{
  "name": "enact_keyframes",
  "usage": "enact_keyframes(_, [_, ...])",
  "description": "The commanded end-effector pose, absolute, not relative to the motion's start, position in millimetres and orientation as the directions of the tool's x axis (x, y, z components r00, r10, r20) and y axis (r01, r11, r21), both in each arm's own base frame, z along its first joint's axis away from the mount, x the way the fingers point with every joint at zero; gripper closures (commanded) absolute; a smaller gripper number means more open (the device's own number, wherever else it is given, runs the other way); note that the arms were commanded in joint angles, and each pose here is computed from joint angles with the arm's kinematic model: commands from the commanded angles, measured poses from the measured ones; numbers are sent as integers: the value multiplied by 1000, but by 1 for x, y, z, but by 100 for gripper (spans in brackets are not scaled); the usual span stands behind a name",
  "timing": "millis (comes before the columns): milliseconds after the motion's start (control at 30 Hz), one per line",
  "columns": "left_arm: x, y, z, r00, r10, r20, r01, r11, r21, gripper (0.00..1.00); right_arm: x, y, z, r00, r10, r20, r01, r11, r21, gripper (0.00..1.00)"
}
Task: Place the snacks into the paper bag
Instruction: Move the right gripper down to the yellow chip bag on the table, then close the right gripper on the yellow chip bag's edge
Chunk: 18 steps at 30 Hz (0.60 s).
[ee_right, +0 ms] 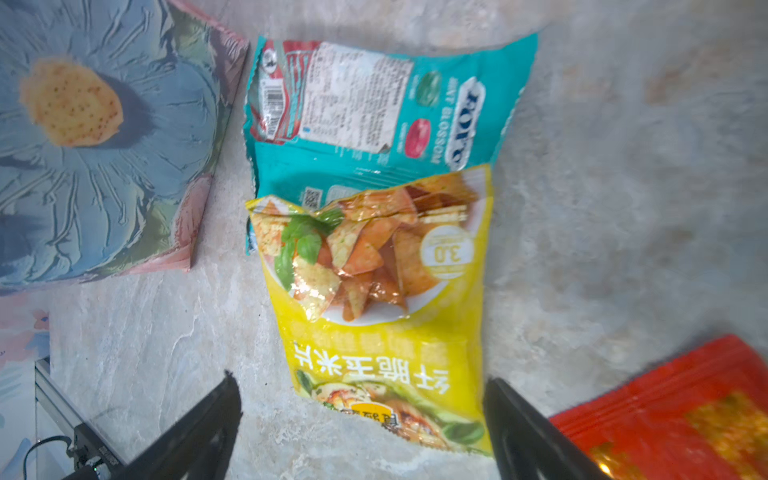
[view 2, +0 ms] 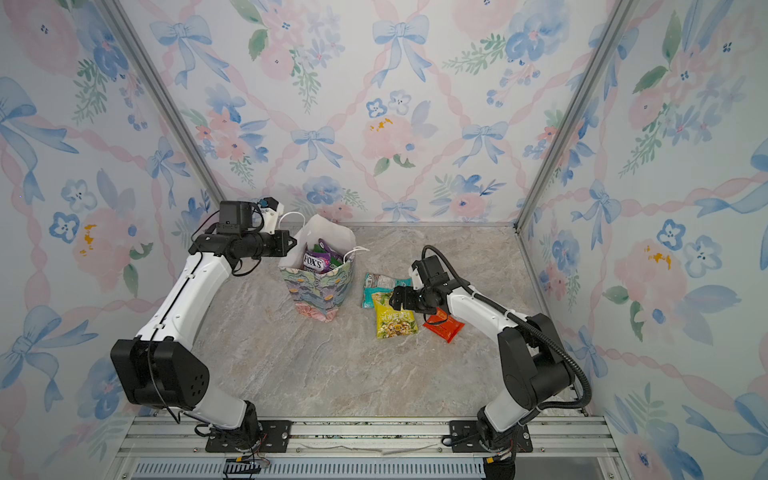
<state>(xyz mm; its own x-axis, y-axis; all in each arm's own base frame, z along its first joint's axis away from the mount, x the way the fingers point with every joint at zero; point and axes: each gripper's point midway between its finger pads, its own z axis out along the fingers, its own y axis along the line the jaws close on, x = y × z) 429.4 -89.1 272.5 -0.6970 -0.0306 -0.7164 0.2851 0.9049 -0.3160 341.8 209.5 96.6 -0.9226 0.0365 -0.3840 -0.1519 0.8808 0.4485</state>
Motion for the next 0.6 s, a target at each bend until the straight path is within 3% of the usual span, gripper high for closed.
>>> enact_keyframes(0, [425, -88, 265, -713, -20, -701, 285, 905, -316, 100, 339, 200, 86, -931, -2, -366, -175, 881, 439, 10])
enact_keyframes(567, [425, -88, 265, -713, -19, -701, 285, 906, -314, 100, 342, 210, 45, -951, -18, -308, -175, 856, 487, 26])
